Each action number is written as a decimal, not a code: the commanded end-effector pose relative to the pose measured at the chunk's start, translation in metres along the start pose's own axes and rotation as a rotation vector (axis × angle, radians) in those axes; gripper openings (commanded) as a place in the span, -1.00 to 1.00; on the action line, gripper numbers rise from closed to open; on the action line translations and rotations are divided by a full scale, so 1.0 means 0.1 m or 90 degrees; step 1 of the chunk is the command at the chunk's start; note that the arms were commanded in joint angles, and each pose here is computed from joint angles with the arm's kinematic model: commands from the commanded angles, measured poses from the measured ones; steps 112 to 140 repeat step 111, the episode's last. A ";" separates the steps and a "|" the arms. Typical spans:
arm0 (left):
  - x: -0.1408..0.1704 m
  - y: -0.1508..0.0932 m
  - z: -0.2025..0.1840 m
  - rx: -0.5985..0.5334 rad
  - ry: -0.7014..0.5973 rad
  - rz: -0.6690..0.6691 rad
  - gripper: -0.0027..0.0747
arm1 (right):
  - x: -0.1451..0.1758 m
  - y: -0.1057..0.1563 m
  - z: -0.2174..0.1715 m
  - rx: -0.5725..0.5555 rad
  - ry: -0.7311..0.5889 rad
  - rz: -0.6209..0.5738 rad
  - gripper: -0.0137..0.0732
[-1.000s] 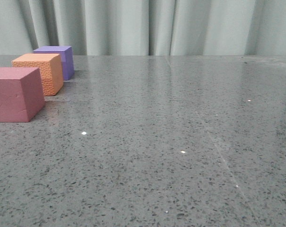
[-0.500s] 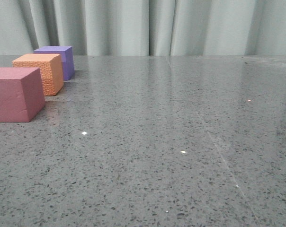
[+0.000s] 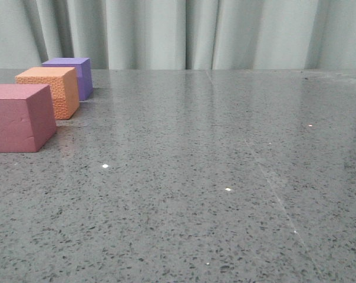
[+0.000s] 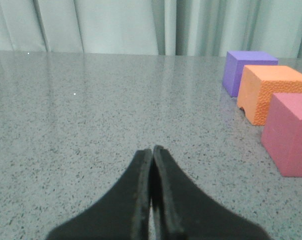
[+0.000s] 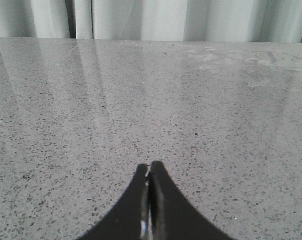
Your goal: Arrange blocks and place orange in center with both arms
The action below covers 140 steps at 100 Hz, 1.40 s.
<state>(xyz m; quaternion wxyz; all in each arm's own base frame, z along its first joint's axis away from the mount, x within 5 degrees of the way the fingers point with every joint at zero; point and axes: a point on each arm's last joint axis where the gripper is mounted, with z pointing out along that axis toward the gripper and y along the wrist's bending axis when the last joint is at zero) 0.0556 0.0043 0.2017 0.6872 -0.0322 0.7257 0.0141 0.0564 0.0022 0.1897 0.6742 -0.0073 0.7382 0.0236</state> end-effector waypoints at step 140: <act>0.00 -0.02 -0.01 0.018 -0.107 0.005 -0.98 | -0.13 0.00 -0.03 -0.002 -0.075 -0.002 -0.82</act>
